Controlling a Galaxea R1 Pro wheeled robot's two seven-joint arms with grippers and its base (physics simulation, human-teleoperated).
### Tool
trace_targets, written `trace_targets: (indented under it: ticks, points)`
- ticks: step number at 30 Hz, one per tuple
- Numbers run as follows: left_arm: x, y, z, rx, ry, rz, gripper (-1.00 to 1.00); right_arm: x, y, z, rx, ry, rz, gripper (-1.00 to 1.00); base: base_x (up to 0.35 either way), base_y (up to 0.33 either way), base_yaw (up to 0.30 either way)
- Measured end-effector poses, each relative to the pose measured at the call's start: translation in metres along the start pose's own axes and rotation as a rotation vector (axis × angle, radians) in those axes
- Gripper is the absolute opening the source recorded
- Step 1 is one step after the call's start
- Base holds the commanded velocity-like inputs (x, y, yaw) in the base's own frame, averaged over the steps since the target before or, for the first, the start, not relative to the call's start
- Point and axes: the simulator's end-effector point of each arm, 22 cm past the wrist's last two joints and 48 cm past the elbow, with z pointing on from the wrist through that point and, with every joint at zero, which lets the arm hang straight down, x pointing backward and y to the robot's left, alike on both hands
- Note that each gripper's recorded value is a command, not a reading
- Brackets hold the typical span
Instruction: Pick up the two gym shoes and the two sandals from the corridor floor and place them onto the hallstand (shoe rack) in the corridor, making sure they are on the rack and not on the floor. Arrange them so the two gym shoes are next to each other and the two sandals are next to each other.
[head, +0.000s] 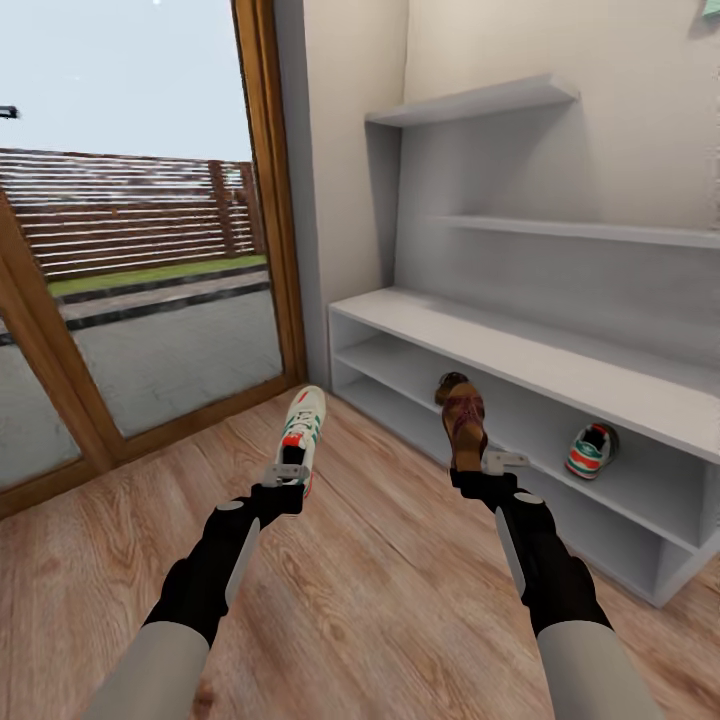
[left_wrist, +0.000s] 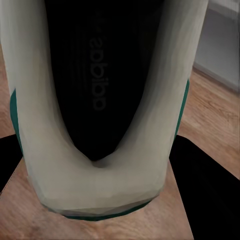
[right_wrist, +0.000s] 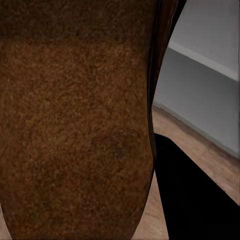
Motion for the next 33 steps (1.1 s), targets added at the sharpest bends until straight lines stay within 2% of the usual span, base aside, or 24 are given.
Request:
trace_targets:
  ticks: [12,19,33]
  points:
    - [-0.005,-0.001,-0.003,0.000,-0.009,0.002,-1.00,-0.005,0.000,-0.003,-0.001,-0.009,0.001,-1.00,0.279,0.243,-0.263]
    - [-0.008,-0.001,-0.005,0.000,-0.014,0.003,-1.00,-0.008,0.000,-0.005,-0.001,-0.014,0.001,-1.00,0.108,0.278,-0.263]
    - [-0.014,-0.002,-0.008,0.000,-0.027,0.006,-1.00,-0.015,0.000,-0.009,-0.001,-0.026,0.001,-1.00,0.002,0.017,-0.263]
